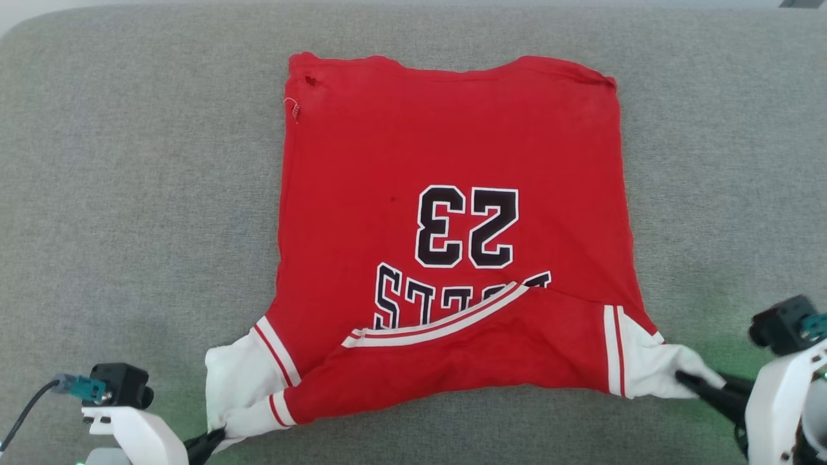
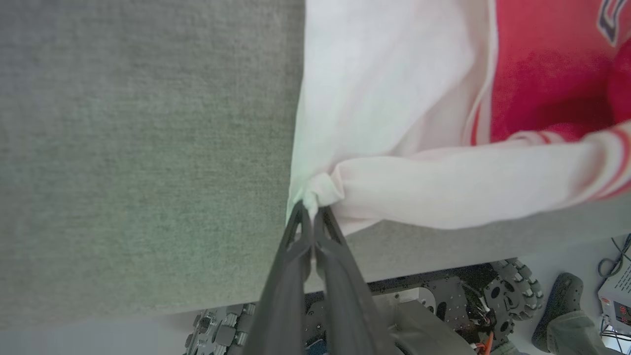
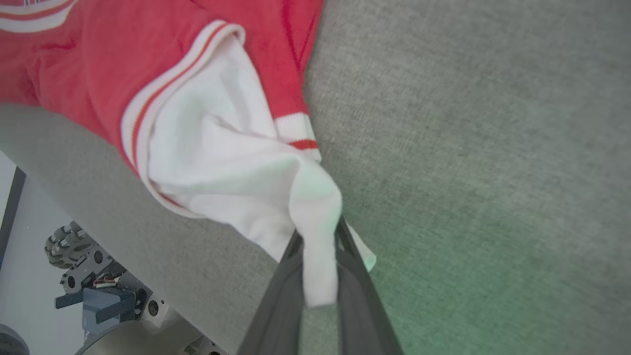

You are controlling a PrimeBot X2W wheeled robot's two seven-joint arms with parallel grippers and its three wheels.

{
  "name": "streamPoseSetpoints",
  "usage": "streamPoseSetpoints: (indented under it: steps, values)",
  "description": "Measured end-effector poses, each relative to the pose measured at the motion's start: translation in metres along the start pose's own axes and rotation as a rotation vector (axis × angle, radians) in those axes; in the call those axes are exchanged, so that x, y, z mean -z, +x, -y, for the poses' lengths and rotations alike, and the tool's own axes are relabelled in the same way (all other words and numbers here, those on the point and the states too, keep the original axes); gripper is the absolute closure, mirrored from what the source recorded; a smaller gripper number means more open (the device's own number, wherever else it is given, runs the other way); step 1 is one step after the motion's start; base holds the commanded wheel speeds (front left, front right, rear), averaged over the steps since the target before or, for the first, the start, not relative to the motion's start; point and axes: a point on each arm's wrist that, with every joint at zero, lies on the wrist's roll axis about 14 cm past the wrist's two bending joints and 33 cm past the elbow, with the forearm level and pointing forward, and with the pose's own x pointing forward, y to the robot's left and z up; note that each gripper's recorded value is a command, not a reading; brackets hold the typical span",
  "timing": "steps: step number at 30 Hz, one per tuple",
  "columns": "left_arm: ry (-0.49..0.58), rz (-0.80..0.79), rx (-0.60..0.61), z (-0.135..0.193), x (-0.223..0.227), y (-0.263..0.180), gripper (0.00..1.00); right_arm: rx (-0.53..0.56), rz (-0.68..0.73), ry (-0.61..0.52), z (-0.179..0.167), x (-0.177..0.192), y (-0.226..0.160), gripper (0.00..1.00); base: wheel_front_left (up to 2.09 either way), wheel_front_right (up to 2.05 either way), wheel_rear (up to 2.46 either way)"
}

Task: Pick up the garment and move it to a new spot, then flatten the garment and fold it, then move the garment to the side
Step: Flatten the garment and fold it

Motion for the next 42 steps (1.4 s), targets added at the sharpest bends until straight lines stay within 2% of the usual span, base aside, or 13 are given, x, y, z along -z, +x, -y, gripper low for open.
streamPoseSetpoints:
  steps: [2,3,6,13,16,17,21,26,30,36,41,42]
  values:
    - [-0.005,0.020,0.015,0.003,-0.004,0.001,1.00,0.019,0.013,-0.004,0.005,-0.006,0.000,0.18,0.00,0.00,0.00]
    - [-0.005,0.033,0.020,0.004,-0.006,0.002,1.00,0.026,0.023,0.000,0.007,-0.011,0.000,0.00,0.00,0.00,0.00]
    - [-0.011,0.086,0.026,0.004,-0.019,0.002,1.00,0.037,0.077,-0.014,0.008,-0.034,-0.005,0.00,0.00,0.00,0.00]
    - [0.003,0.187,0.072,0.015,-0.045,0.007,1.00,0.100,0.316,-0.109,0.006,-0.127,-0.020,0.00,0.00,0.00,0.00]
    - [0.018,0.211,0.091,0.020,-0.053,0.010,1.00,0.120,0.405,-0.121,0.003,-0.164,-0.014,0.00,0.00,0.00,0.00]
    - [0.018,0.211,0.091,0.020,-0.053,0.010,1.00,0.120,0.405,-0.121,0.003,-0.164,-0.014,0.00,0.00,0.00,0.00]
    - [0.029,0.230,0.108,0.025,-0.061,0.014,1.00,0.147,0.460,-0.126,0.008,-0.206,0.007,0.00,0.00,0.00,0.00]
    - [0.035,0.229,0.112,0.024,-0.063,0.020,1.00,0.161,0.411,-0.116,0.018,-0.234,0.050,0.00,0.00,0.00,0.00]
    - [0.023,0.226,0.108,0.021,-0.063,0.024,1.00,0.186,0.322,-0.066,0.036,-0.239,0.086,0.00,0.00,0.00,0.00]
    - [-0.010,0.224,0.102,0.015,-0.060,0.028,1.00,0.192,0.105,0.006,0.048,-0.218,0.137,0.00,0.00,0.00,0.00]
    - [-0.028,0.221,0.100,0.011,-0.058,0.029,1.00,0.178,-0.062,0.030,0.046,-0.204,0.156,0.00,0.00,0.00,0.00]
    - [-0.032,0.222,0.101,0.011,-0.057,0.030,1.00,0.177,-0.096,0.028,0.045,-0.201,0.158,0.03,0.00,0.00,0.00]
